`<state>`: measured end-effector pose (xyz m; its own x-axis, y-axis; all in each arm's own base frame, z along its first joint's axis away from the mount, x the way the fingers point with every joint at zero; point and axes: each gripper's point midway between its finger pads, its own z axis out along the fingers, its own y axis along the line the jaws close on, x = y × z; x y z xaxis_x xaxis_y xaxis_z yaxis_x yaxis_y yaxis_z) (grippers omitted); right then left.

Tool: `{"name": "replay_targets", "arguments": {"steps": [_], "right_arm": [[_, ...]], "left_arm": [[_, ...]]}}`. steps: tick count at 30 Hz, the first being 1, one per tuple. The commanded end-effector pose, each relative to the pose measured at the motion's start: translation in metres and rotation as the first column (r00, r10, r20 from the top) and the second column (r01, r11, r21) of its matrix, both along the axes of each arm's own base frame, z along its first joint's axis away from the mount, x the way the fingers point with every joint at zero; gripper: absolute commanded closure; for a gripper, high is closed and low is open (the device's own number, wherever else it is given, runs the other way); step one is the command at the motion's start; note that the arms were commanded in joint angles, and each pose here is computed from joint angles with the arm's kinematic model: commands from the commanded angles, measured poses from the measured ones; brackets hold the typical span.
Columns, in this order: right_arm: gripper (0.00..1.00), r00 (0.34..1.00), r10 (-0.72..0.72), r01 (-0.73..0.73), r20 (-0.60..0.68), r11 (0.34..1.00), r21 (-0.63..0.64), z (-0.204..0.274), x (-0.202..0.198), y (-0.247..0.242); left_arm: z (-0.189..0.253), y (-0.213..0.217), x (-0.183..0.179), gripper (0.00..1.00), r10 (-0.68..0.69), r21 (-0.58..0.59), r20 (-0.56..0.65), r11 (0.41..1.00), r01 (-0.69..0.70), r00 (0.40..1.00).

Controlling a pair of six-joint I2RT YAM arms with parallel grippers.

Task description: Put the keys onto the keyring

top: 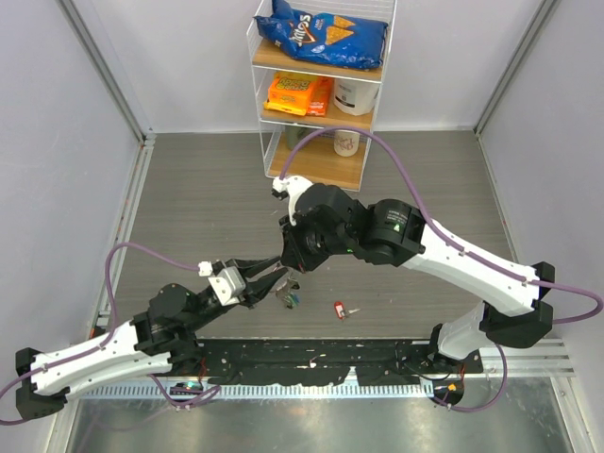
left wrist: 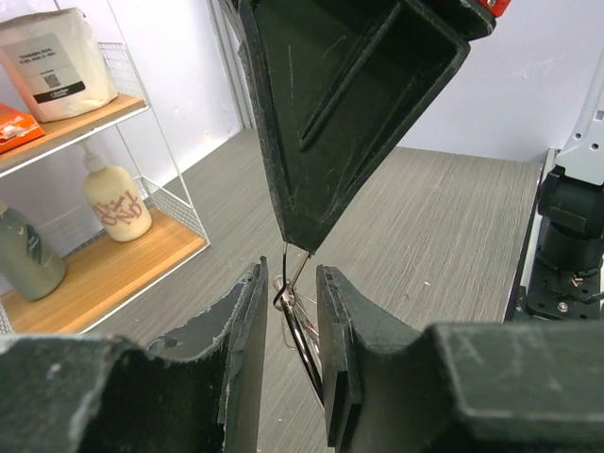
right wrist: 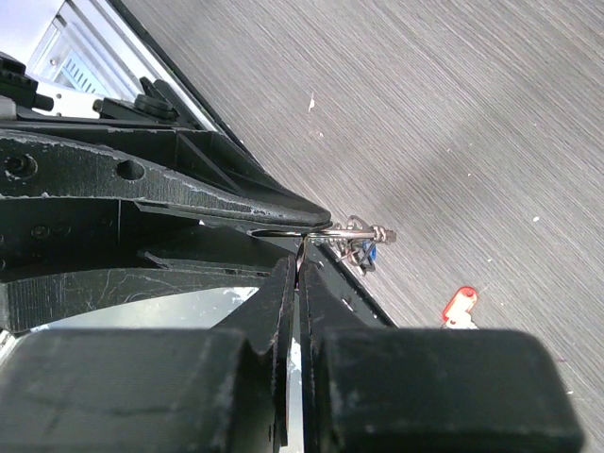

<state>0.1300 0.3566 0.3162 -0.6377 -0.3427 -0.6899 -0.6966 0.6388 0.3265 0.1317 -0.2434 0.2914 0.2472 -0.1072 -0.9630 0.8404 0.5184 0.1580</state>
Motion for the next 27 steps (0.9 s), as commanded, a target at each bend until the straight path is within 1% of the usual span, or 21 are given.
{"name": "replay_targets", "arguments": {"steps": [1,10,23,24,25,27], "right_arm": [[0.95,0.999,-0.045,0.042,0.029,0.994,0.102,0.0327,0.0077,0.0043],[0.94,0.998,-0.054,0.050,0.034,0.993,0.107,0.0349,0.0107,0.0049],[0.94,0.999,-0.042,0.039,0.031,0.994,0.104,0.0314,0.0091,0.0057],[0.94,0.999,-0.043,0.039,0.031,0.994,0.106,0.0316,0.0091,0.0055],[0.94,0.999,-0.040,0.037,0.031,0.993,0.109,0.0321,0.0085,0.0055],[0.94,0.999,-0.038,0.035,0.028,0.993,0.112,0.0318,0.0082,0.0063]], "left_arm": [[0.0122,0.0033,0.0019,0.68,0.020,-0.048,0.031,0.999,-0.018,0.999],[0.0156,0.0019,0.0020,0.71,0.017,-0.061,0.037,0.998,-0.015,0.999],[0.0185,0.0009,0.0024,0.73,0.018,-0.077,0.037,0.997,-0.015,0.999],[0.0186,-0.0006,0.0013,0.84,0.009,-0.072,0.038,0.997,-0.006,0.999],[0.0185,-0.0016,0.0013,1.00,0.007,-0.061,0.035,0.998,-0.005,0.999],[0.0155,-0.0033,0.0033,1.00,0.019,-0.036,0.022,0.999,-0.018,1.000]]}}
